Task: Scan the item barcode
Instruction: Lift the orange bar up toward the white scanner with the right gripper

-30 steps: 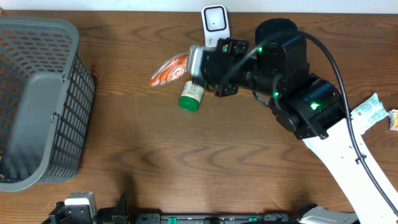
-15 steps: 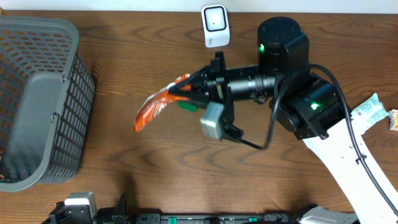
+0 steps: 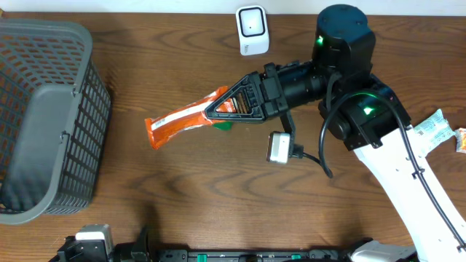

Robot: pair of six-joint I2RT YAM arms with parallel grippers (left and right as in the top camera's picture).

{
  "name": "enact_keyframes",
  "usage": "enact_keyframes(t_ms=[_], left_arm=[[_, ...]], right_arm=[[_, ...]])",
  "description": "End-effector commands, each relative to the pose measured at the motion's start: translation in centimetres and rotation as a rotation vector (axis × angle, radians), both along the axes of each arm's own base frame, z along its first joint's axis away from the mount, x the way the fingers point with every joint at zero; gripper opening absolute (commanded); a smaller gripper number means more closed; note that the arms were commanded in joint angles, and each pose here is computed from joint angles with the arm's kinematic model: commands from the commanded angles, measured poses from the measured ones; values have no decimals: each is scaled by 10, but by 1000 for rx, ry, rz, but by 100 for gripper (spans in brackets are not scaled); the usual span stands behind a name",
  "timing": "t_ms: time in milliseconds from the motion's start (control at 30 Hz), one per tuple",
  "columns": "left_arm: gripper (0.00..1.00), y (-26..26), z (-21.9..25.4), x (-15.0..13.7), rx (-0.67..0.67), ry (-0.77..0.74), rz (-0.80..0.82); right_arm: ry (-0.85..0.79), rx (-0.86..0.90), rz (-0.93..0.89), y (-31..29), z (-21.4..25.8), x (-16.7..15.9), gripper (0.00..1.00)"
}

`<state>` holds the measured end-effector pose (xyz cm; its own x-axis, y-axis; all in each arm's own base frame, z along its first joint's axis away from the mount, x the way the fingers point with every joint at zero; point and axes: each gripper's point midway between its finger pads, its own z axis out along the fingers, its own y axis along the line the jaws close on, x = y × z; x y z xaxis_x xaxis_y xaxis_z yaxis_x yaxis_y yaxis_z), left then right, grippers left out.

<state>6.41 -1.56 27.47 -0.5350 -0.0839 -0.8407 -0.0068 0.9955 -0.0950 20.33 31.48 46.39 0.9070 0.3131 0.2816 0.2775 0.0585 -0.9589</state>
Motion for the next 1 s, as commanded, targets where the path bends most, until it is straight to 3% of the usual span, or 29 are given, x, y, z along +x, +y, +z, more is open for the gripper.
enact_keyframes(t_ms=[0, 433, 700, 967], left_arm=[[98, -1, 2, -1, 9, -10, -12], [98, -1, 2, -1, 9, -10, -12], [98, -1, 2, -1, 9, -10, -12], [98, -1, 2, -1, 9, -10, -12]], right_arm=[[-94, 54, 57, -3, 8, -6, 1], [-218, 134, 184, -13, 22, -25, 1], [-157, 107, 195, -14, 23, -27, 1], [-213, 133, 196, -14, 28, -27, 1]])
